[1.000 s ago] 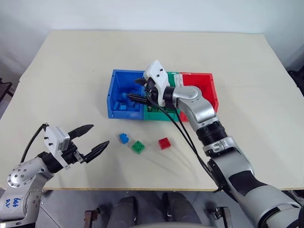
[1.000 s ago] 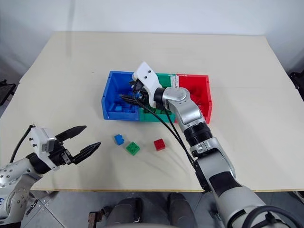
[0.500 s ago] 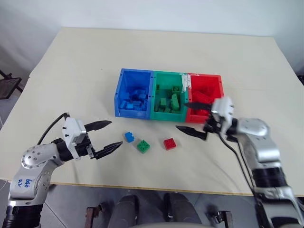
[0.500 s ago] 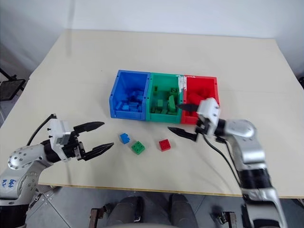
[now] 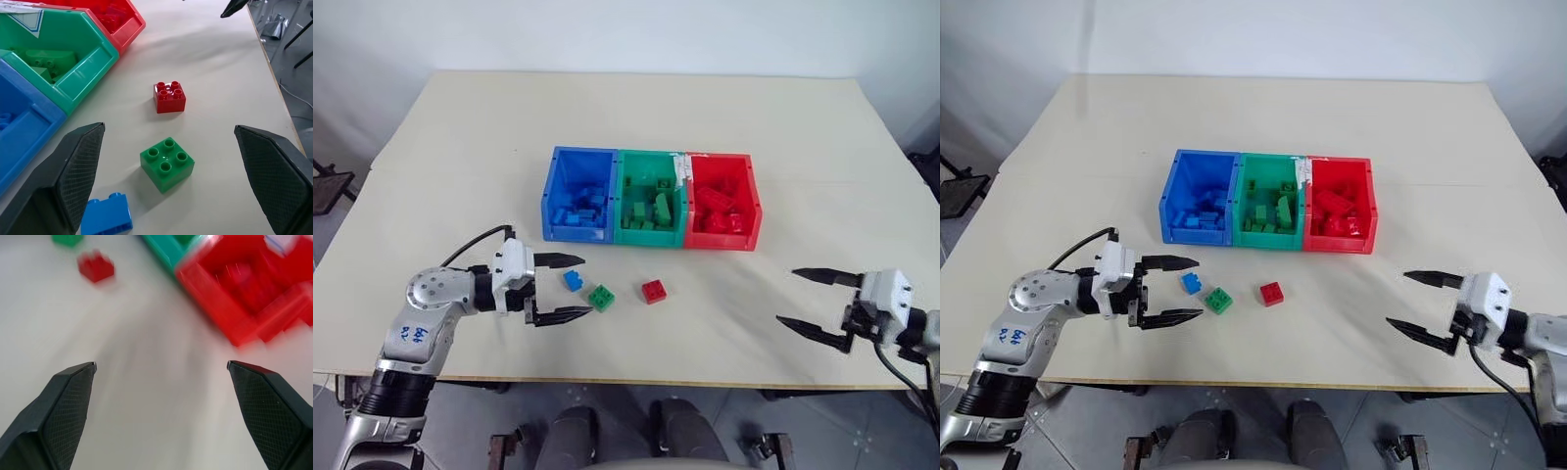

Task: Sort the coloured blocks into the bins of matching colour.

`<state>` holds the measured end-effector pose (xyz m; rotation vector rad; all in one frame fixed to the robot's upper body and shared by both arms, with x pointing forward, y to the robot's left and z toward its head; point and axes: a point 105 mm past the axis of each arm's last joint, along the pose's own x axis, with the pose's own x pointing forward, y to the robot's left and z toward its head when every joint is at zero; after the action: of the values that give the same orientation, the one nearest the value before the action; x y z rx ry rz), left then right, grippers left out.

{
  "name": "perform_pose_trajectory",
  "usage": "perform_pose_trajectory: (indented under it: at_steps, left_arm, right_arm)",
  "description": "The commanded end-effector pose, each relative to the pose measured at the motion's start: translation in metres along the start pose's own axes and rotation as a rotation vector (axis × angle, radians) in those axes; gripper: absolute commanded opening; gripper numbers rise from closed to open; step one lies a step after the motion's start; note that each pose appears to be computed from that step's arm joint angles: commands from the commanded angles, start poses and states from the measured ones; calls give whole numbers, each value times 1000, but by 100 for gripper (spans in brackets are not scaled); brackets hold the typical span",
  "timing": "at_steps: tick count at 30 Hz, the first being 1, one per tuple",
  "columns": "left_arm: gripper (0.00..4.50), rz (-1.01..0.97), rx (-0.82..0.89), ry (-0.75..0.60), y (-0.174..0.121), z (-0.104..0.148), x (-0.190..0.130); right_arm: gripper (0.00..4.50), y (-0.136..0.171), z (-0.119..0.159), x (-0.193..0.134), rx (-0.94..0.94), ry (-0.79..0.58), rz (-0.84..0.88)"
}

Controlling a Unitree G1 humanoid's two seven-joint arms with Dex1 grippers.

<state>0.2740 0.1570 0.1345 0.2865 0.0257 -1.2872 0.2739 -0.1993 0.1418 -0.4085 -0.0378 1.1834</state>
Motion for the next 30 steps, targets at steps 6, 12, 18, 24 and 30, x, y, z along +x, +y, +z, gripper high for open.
perform_pose_trajectory:
  at_steps: [6,12,18,24,30]
  left_arm:
    - [450,77,11,41,-6,-12,-31]
    - [450,145,2,36,-16,-13,-37]
    - [450,180,-15,32,-24,-14,-38]
    - [450,179,-8,-4,-20,-4,-29]
    - [450,172,-8,-86,-9,16,-12]
  right_arm:
    - [448,15,6,89,24,20,381]
    - [431,14,-13,112,10,92,453]
    - [251,13,-15,120,6,73,451]
    - [145,1,1,113,43,-17,337]
    - [145,-44,48,86,77,-151,53]
